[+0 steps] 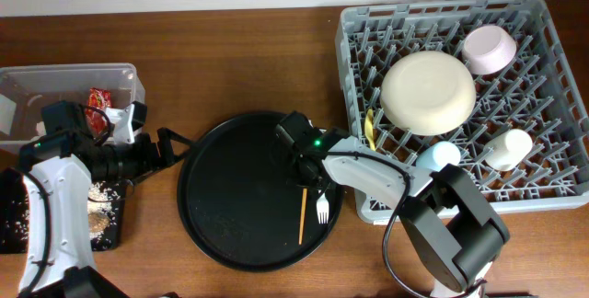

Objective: Sort waste into correct bins and load items into the dishwasher rack
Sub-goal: 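Grasp the wooden stick and carry it into the dish rack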

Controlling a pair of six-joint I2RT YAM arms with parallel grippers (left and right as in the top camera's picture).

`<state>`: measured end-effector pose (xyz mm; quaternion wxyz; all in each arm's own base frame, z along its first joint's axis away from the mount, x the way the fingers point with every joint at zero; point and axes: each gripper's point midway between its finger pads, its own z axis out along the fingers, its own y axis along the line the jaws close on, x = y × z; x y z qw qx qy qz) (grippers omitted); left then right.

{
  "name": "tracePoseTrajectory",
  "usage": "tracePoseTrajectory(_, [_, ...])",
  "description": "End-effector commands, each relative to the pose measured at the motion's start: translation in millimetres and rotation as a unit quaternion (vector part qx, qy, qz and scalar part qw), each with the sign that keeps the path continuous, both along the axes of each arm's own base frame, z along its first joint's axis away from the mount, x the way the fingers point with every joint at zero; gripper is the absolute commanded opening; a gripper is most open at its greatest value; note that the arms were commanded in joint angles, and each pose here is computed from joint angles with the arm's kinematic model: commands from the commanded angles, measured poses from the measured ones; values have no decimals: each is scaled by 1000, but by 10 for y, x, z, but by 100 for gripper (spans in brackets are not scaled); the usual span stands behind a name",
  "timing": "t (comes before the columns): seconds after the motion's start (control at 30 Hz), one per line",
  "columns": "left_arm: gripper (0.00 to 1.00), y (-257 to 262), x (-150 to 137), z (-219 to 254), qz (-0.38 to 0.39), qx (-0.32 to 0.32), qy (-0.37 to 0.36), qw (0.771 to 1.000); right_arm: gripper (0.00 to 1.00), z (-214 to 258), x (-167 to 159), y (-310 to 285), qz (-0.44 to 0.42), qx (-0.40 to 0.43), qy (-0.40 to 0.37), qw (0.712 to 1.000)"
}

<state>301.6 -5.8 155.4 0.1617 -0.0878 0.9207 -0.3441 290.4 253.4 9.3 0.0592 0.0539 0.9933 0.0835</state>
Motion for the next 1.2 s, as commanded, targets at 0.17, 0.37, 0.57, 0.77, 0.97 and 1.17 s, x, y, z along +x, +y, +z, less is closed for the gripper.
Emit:
tracePoseTrajectory(0.17, [99,18,26,33,1,-1,-6,1000,21,-254,-72,-77,-6,-33,20,999])
tracePoseTrajectory(0.37, [99,18,26,33,1,-1,-6,1000,4,-255,-74,-77,-6,-33,21,999])
tracePoseTrajectory(0.57, [99,18,26,33,1,-1,-6,1000,4,74,222,63,7,0,-24,1000])
tracePoseTrajectory(0.77, [99,18,26,33,1,-1,-6,1000,4,1132,831,106,57,25,-107,992])
tracePoseTrajectory(0.97, [100,18,26,33,1,-1,-6,1000,4,2014,1177,-584,153,-26,-151,976])
tracePoseTrajectory(1.17, [99,18,26,33,1,-1,-6,1000,4,1766,1224,-1474,74,-55,-83,992])
